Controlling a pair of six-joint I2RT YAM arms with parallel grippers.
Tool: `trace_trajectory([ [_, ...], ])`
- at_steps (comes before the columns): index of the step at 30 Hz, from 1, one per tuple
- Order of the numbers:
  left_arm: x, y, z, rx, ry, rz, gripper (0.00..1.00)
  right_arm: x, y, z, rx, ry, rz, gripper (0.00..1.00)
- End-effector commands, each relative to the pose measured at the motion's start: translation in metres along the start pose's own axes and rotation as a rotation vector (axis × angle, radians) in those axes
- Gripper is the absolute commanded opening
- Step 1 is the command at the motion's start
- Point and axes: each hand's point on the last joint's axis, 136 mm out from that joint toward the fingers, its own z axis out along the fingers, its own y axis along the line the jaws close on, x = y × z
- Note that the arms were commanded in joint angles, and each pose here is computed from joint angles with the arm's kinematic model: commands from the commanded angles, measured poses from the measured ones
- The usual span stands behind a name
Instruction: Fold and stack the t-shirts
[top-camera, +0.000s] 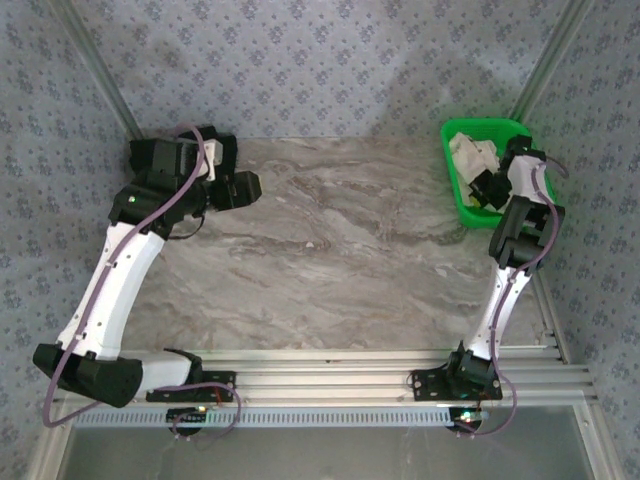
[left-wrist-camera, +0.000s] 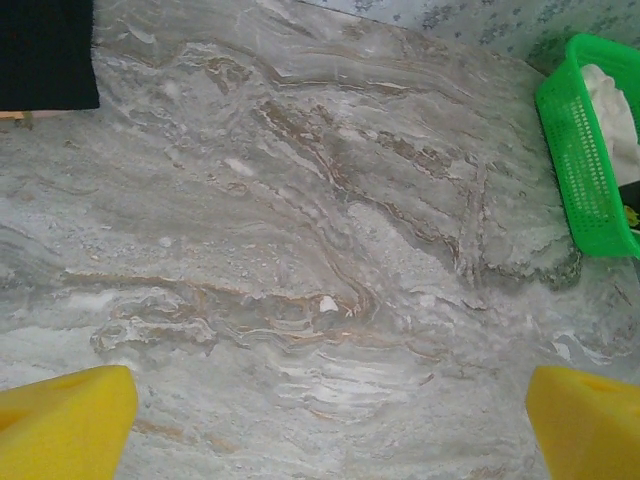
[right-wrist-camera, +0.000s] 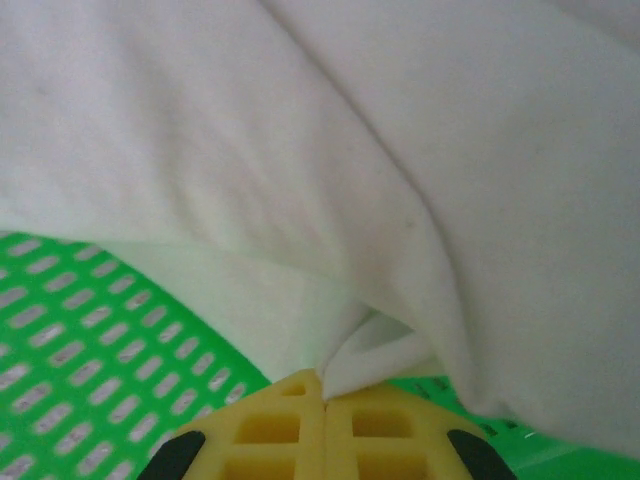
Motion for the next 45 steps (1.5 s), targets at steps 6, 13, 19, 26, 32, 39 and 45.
trace_trajectory([
  [6,-0.01,0.023,-0.013,-0.04,-0.058,-0.01,1.0,-0.024,0.07,-0.138,-0.225,-0.277,-0.05,0.0],
  [13,-0.032,0.039,-0.01,-0.105,-0.135,-0.002,1.0,-0.011,0.146,-0.254,-0.598,-0.462,-0.188,0.0],
  [19,-0.073,0.046,-0.012,-0.115,-0.242,-0.023,1.0,0.049,0.236,-0.398,-0.958,-0.59,-0.403,0.0],
  [26,-0.132,0.036,-0.03,-0.094,-0.365,-0.012,1.0,0.159,0.305,-0.57,-1.494,-0.63,-0.577,0.0],
  [32,-0.169,0.023,-0.053,-0.053,-0.455,-0.011,1.0,0.191,0.303,-0.632,-1.736,-0.628,-0.492,0.0],
  [39,-0.162,0.019,-0.046,-0.01,-0.428,-0.02,1.0,0.234,0.341,-0.586,-1.746,-0.294,-0.542,0.0],
  [45,-0.132,0.048,-0.043,-0.055,-0.41,-0.069,1.0,0.277,0.366,-0.428,-1.359,0.059,-0.609,0.0],
])
